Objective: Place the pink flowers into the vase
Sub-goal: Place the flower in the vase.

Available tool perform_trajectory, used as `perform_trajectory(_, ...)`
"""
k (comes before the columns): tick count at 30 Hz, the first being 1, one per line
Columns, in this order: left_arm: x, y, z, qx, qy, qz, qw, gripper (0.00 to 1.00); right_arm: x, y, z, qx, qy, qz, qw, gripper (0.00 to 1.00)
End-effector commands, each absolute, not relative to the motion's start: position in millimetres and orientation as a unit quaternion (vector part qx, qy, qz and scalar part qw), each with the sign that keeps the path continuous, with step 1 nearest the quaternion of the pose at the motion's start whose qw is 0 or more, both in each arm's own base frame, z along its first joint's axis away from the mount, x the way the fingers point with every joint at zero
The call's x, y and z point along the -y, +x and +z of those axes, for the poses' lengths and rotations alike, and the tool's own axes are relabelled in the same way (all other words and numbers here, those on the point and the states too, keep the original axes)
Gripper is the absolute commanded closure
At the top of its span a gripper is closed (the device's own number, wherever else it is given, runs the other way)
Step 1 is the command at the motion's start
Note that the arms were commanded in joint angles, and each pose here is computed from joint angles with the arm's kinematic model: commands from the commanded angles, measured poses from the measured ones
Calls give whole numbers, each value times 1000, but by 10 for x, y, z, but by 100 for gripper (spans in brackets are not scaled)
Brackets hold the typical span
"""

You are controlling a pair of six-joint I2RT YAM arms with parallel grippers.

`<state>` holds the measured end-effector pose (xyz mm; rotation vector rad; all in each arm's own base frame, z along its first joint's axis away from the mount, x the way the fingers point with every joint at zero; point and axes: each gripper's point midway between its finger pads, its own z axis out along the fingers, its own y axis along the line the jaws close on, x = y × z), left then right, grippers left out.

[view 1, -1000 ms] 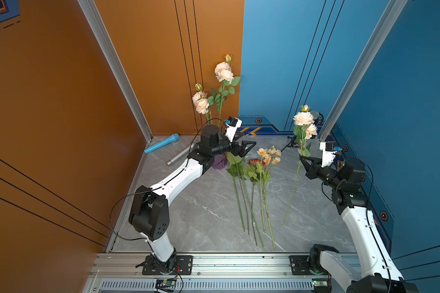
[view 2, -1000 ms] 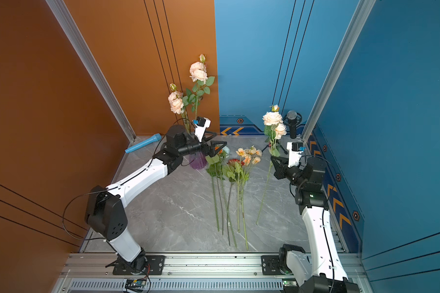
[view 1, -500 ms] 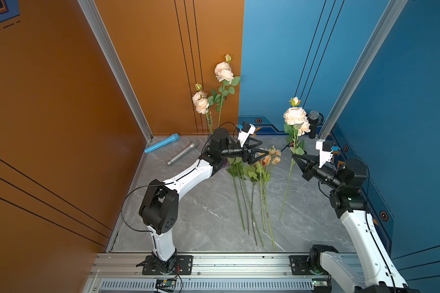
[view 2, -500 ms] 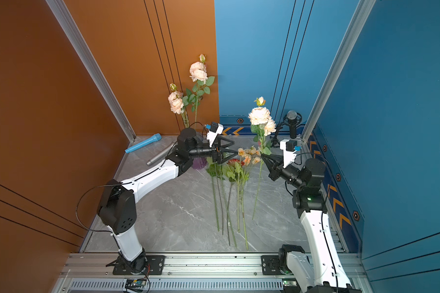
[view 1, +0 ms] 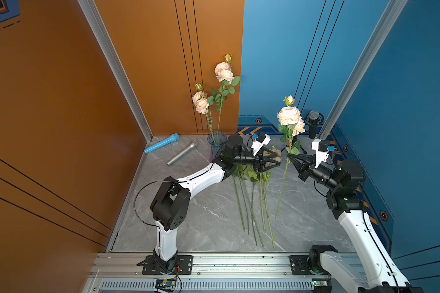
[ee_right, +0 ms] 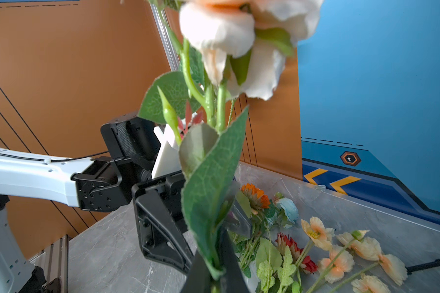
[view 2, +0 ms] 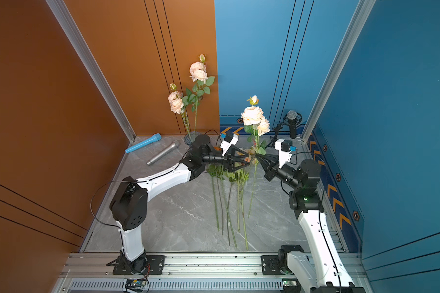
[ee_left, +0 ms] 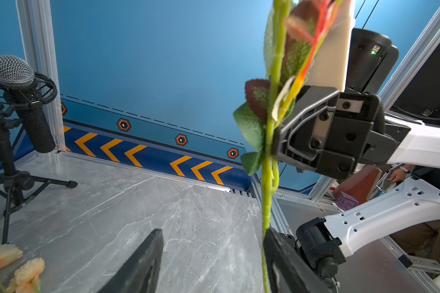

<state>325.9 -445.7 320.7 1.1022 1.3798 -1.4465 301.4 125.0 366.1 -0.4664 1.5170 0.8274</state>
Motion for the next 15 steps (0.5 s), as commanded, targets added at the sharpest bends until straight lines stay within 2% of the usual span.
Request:
perform_trajectory(1,4502,3247,3386,-518,441,-577,451,36,-1257,3054,3737,-645,-200,356,646,100)
perform_trajectory(9,4531,3197,3462,-500,433,-597,453,42,-1268,3191,3698,-644,-185,355,652,100)
perform_trajectory(15,4531,3184,3457,-500,433,-599,451,43,-1307,3225,3768,-631,-184,359,662,100)
